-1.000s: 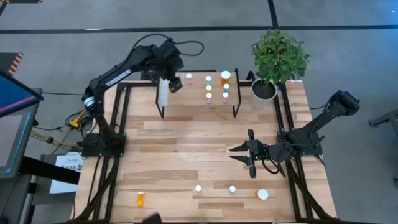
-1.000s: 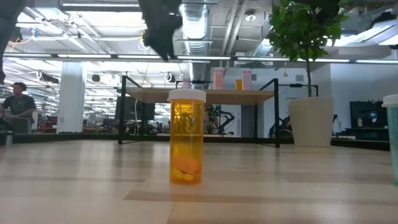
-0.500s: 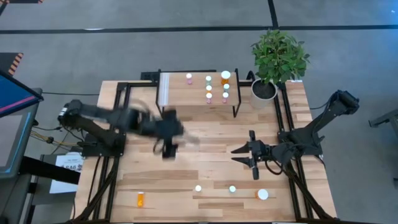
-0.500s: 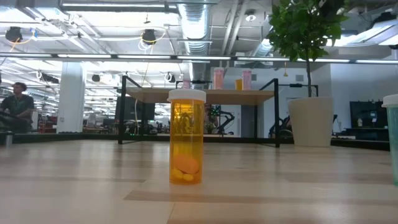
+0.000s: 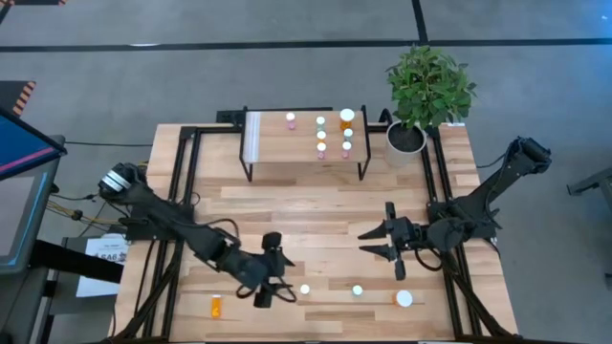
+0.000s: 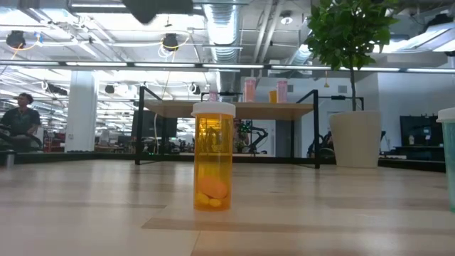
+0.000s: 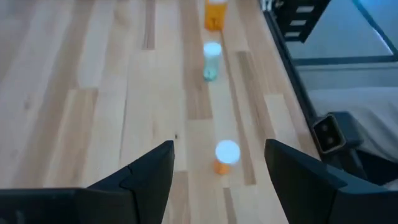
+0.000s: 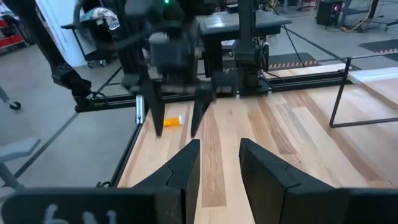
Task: Pick and place medicine bottles onto shelf by color
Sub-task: Put the right small orange pill bottle on the shelf
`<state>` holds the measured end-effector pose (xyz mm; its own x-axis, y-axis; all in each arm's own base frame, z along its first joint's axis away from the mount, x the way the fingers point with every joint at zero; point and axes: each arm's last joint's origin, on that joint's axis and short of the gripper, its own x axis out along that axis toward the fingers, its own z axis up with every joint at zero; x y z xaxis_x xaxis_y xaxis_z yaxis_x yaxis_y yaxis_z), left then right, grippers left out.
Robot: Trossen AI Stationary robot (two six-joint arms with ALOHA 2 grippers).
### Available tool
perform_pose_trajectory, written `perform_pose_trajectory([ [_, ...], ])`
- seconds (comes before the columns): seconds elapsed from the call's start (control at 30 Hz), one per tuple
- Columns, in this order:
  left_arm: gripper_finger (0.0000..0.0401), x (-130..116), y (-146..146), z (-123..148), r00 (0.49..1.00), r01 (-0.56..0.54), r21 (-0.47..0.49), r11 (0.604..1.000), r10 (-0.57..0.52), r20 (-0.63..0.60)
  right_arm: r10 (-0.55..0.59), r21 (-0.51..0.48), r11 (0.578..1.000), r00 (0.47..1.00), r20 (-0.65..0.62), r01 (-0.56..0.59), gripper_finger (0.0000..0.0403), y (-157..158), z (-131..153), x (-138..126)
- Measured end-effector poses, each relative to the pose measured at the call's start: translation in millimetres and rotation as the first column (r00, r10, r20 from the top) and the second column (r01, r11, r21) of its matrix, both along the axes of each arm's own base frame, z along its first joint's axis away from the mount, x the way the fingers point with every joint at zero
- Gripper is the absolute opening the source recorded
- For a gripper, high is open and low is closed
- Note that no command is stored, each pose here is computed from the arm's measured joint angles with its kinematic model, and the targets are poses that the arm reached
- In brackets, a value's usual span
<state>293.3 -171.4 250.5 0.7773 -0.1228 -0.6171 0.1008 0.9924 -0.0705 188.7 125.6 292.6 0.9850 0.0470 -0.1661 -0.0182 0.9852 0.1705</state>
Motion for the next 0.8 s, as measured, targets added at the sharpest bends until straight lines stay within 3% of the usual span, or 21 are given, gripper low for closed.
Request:
perform_pose_trajectory([
  [0.37,0.0244,33.6,-2.7,-47.7,0.995,0.062,-0.065,0.996,-0.067,-0.075,0.001,-0.009,1.000,1.000,-0.008,-0.001,0.0133,0.3,-1.0,-0.2],
  [0.67,0.0304,37.7,-5.9,-58.9,0.997,0.030,-0.032,0.999,-0.032,-0.072,0.001,-0.008,1.000,1.000,-0.010,-0.001,0.0133,0.3,-1.3,-0.1],
  [0.8,0.0316,41.8,-9.9,-76.4,0.993,0.045,-0.023,0.999,-0.047,-0.106,0.001,-0.006,1.000,1.000,-0.008,-0.001,0.0134,0.3,-1.1,-0.1],
])
